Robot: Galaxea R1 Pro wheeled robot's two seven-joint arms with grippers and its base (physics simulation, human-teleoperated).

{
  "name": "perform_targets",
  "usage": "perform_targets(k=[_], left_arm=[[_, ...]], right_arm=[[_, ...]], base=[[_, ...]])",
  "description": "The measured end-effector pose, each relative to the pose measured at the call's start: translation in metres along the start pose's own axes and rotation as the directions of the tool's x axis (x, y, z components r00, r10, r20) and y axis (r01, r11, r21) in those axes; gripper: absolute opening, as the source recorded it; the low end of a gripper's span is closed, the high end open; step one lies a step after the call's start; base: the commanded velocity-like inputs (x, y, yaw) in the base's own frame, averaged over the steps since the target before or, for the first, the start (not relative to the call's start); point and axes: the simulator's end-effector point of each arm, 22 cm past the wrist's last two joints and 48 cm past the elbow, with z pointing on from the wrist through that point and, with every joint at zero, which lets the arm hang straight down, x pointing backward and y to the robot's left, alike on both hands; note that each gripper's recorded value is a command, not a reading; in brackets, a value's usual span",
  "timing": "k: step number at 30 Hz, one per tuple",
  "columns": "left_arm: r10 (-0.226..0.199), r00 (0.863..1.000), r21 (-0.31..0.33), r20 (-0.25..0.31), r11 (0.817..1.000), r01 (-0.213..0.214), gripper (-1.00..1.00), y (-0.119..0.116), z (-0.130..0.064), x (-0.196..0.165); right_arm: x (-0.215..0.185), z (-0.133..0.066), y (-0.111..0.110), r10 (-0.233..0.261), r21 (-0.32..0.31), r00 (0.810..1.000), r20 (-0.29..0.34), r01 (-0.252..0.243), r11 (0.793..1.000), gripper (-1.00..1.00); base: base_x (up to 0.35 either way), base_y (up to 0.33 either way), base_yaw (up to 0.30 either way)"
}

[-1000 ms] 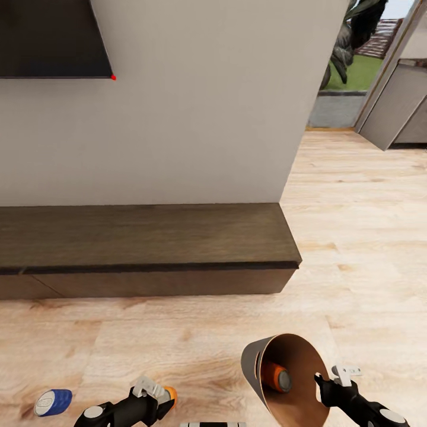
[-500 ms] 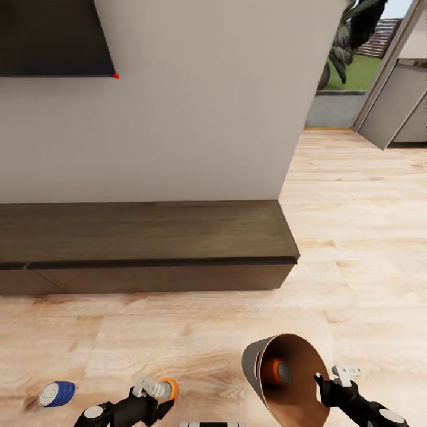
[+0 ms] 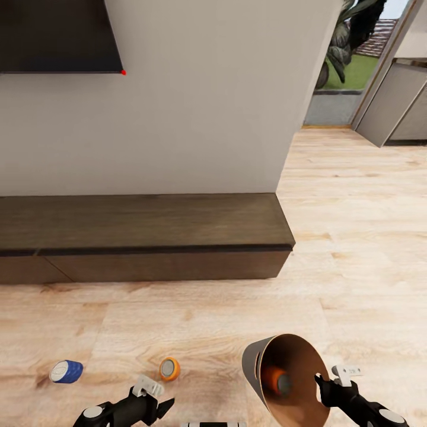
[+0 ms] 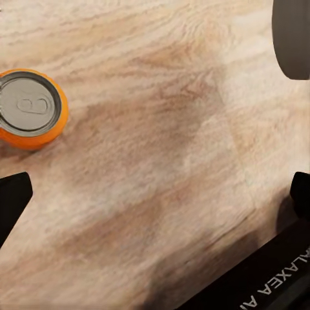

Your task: Put the three can of soda from the living room inside the tash can in the kitchen.

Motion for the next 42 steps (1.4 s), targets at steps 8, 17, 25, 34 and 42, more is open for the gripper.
perform_targets(k=[8,17,25,34,42], left_arm=[[0.047,0.995,-0.048,0.089,0.998,-0.042,1.0,0.012,-0.018,-0.08],[0.144,0.964,-0.138,0.221,0.984,-0.115,1.0,0.005,-0.083,-0.204],[-0.034,0.999,-0.302,0.019,0.953,0.038,1.0,0.062,-0.07,-0.169],[-0.169,0.975,-0.344,-0.145,0.932,0.111,1.0,0.092,-0.026,-0.112],[-0.166,0.973,-0.322,-0.161,0.941,0.107,1.0,0.092,-0.004,-0.073]], right_arm=[[0.004,0.001,0.002,-0.004,-0.005,1.0,-0.01,0.004,1.0,-1.0],[0.019,0.002,0.0,0.0,-0.001,0.999,-0.039,0.0,1.0,-1.0],[0.02,0.003,0.001,0.001,0.003,0.999,-0.044,-0.001,1.0,-1.0],[0.021,0.003,0.003,-0.002,-0.005,0.999,-0.045,0.001,1.0,-1.0],[0.013,0.004,0.0,0.007,-0.005,0.999,-0.037,-0.007,1.0,-1.0]], base=[[-0.005,0.0,0.0],[0.0,0.0,0.0],[0.0,0.0,0.0],[0.0,0.0,0.0],[0.0,0.0,0.0]])
